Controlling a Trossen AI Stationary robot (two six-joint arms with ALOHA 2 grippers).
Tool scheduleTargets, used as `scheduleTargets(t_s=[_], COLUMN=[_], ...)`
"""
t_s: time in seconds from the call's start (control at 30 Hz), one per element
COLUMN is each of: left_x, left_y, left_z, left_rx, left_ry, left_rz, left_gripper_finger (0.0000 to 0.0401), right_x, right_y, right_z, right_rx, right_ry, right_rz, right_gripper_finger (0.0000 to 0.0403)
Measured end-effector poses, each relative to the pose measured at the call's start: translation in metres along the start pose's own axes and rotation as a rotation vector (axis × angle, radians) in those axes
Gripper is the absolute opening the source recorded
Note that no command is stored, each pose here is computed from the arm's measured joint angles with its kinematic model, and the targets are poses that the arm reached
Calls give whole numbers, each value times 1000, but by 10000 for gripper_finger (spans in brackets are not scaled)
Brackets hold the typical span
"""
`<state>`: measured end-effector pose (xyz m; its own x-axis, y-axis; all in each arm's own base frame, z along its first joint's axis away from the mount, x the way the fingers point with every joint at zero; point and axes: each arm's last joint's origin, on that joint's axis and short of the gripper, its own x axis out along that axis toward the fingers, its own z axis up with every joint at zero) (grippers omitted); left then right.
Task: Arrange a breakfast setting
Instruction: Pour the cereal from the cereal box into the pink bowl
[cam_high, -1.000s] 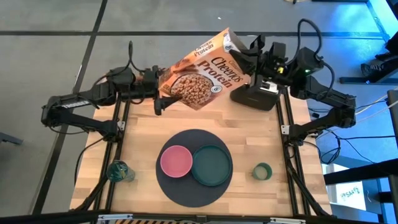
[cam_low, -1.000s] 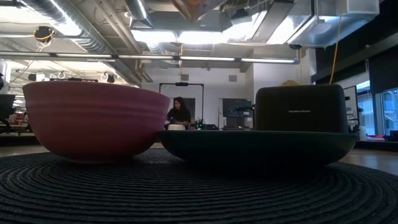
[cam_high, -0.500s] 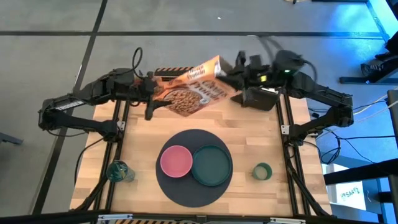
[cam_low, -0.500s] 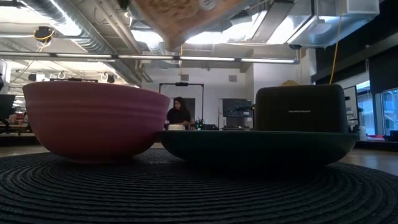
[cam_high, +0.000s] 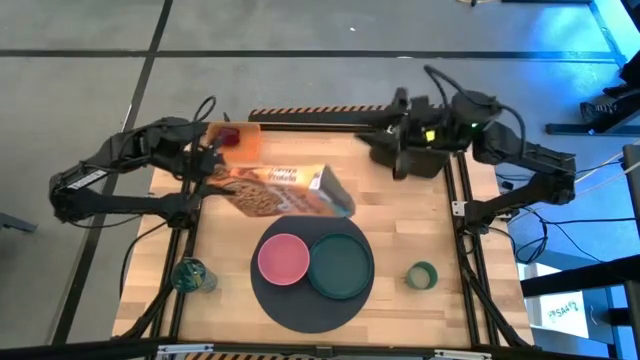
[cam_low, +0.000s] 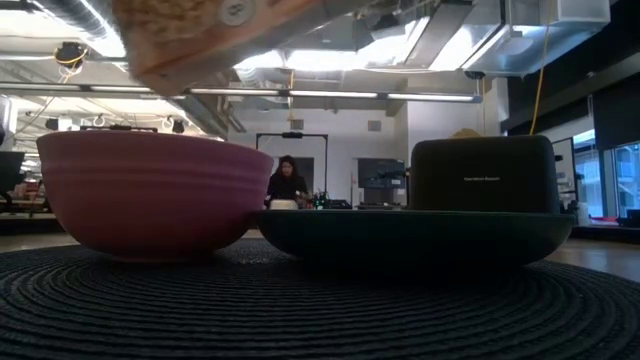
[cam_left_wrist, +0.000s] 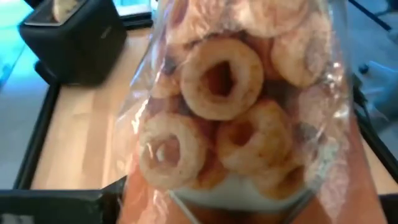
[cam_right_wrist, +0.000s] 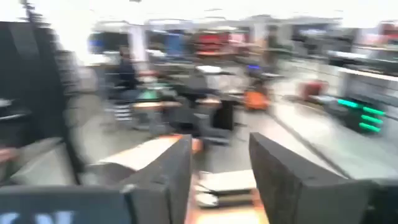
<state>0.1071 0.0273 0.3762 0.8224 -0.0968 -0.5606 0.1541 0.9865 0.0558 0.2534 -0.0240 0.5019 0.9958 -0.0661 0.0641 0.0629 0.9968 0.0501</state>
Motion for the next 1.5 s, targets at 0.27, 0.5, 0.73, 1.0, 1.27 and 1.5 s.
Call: scheduleTargets(t_s=[0.27, 0.5, 0.73, 1.0, 1.27, 1.5], left_x=[-13, -20, -25, -25, -31, -43], left_y=[-16, -20, -23, -23, -21, -21], left_z=[-27, -39, -48, -49, -38, -15], left_rx=[43, 175, 297, 389, 498, 552], left_ry=[197, 310, 420, 434, 457, 389], left_rz=[-110, -101, -92, -110, -63, -54], left_gripper_finger=[196, 196, 196, 196, 196, 195], right_x=[-20, -10, 2, 6, 6, 6], right_y=[-6, -7, 13, 24, 23, 23], right_z=[-5, -20, -30, -34, -34, -34], right_rx=[94, 223, 218, 226, 257, 272], right_ry=[111, 199, 230, 221, 216, 213], right_rz=[-230, -278, -286, -345, -351, -353], right_gripper_finger=[176, 173, 173, 172, 172, 172])
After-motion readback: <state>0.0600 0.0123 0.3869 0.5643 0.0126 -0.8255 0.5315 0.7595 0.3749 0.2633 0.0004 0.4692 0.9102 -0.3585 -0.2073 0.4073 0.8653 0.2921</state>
